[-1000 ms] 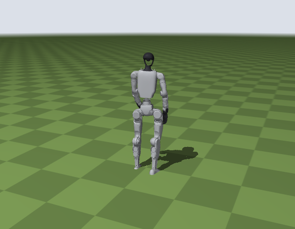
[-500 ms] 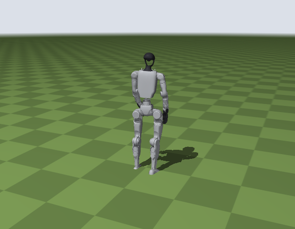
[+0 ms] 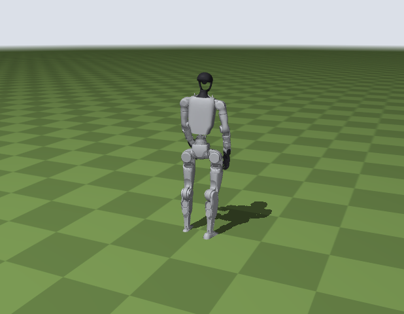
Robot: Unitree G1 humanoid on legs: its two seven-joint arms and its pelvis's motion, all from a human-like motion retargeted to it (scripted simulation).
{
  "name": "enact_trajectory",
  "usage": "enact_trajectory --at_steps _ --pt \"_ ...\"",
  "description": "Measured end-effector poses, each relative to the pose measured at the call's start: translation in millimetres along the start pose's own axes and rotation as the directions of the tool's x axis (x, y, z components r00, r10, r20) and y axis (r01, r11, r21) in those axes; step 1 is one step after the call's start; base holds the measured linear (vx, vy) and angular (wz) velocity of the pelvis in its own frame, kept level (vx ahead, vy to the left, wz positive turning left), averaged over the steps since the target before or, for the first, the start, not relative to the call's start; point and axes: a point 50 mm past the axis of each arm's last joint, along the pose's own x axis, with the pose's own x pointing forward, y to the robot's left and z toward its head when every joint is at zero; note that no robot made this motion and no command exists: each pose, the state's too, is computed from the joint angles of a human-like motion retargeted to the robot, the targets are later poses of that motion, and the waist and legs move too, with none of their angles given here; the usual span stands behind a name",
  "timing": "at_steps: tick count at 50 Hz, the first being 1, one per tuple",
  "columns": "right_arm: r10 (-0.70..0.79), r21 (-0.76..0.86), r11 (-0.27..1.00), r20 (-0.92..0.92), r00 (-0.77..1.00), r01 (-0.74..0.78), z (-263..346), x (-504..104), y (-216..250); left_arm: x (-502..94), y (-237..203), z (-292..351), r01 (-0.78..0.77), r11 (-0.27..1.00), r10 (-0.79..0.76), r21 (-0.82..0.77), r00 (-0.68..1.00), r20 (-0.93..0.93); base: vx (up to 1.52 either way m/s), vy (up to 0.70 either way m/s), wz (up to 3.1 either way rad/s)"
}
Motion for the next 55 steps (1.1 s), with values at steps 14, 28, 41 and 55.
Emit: enact_trajectory --at_steps 14,28,41,55 --pt "-0.004 0.004 1.0 0.018 1.0 0.004 3.3 0.2 -1.6 -0.4 -0.2 -0.9 0.009 1.0 -0.009 0.02 1.0 0.001 0.0 0.0 0.0" --pt "-0.003 0.01 1.0 0.03 1.0 0.003 5.9 0.4 -2.3 -0.8 -0.1 -1.8 0.019 0.999 -0.019 0.035 1.0 -0.001 0.0 0.0 0.0" --pt "-0.004 0.021 1.0 0.03 1.0 0.003 6.1 0.6 -2.2 -0.8 0.1 -2.0 0.02 0.999 -0.02 0.031 1.0 -0.002 0.0 0.0 0.0" --pt "0.002 0.024 1.0 0.026 1.0 -0.003 4.5 0.3 -0.3 -0.7 0.2 -1.2 0.02 0.999 -0.02 0.03 1.0 0.003 0.0 0.0 0.0"
